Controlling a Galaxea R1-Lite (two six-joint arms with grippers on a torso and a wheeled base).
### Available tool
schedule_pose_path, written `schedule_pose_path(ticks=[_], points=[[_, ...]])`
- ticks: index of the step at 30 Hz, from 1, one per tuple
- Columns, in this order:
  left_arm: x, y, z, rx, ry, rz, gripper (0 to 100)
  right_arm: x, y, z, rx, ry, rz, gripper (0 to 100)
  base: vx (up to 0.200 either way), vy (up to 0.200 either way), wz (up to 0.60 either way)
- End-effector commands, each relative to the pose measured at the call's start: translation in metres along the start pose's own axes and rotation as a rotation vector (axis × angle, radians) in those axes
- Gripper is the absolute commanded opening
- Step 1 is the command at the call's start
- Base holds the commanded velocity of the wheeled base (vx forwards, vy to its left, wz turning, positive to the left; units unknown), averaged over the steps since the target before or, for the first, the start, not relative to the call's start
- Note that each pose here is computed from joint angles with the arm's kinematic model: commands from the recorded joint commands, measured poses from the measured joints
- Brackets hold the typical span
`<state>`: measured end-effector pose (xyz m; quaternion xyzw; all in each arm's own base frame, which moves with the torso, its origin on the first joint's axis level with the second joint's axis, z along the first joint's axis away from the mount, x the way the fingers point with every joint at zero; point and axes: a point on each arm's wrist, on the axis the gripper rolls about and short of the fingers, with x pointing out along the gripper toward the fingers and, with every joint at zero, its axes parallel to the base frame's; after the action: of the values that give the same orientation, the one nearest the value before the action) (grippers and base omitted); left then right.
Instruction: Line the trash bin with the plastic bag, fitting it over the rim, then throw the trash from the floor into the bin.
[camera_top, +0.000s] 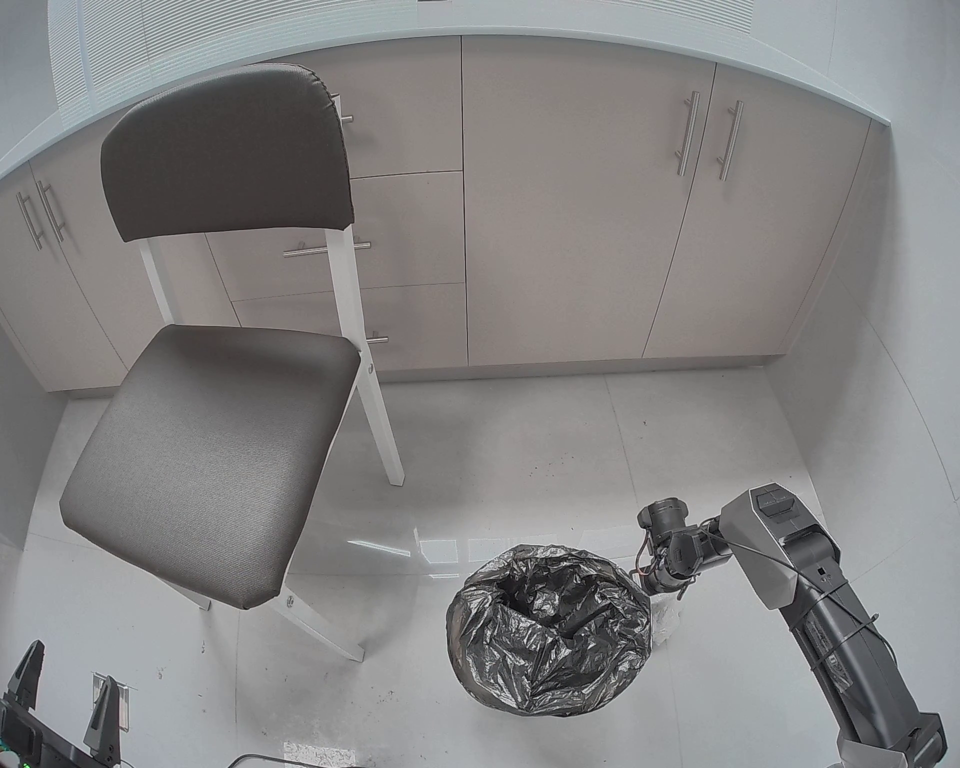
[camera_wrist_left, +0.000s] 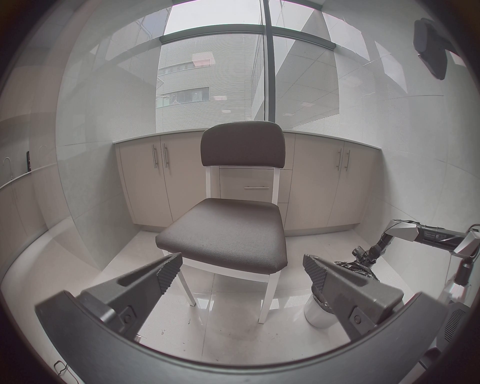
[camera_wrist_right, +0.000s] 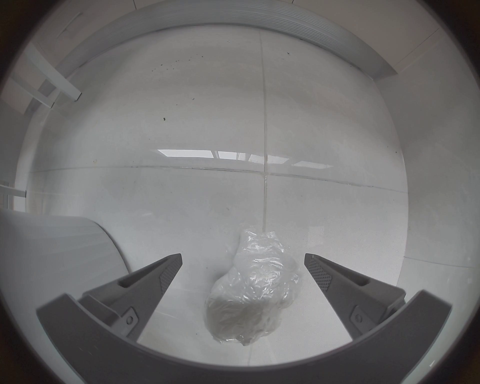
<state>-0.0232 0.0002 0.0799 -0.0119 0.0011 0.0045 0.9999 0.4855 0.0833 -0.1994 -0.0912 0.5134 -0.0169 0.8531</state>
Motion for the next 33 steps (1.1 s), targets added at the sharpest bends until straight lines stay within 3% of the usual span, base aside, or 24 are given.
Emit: schedule_pose_path(ticks=[1, 5, 16, 23, 33], points=[[0.0, 0.0, -0.004, -0.001, 0.005, 0.0, 100, 0.0, 0.004, -0.004, -0.013, 0.032, 0.011, 100, 0.0, 0.0, 0.0], [0.0, 0.0, -0.004, -0.001, 0.005, 0.0, 100, -0.002, 0.012, -0.009, -0.038, 0.079, 0.024, 100, 0.0, 0.0, 0.0], [0.0, 0.0, -0.004, -0.001, 0.005, 0.0, 100, -0.003, 0.014, -0.009, -0.037, 0.078, 0.038, 100, 0.0, 0.0, 0.0], [0.0, 0.0, -0.004, 0.001, 0.005, 0.0, 100, -0.001, 0.005, -0.009, -0.037, 0.081, -0.057, 100, 0.0, 0.0, 0.0], [0.0, 0.0, -0.004, -0.001, 0.005, 0.0, 100, -0.002, 0.005, -0.012, -0.051, 0.104, -0.063, 100, 0.0, 0.0, 0.0]])
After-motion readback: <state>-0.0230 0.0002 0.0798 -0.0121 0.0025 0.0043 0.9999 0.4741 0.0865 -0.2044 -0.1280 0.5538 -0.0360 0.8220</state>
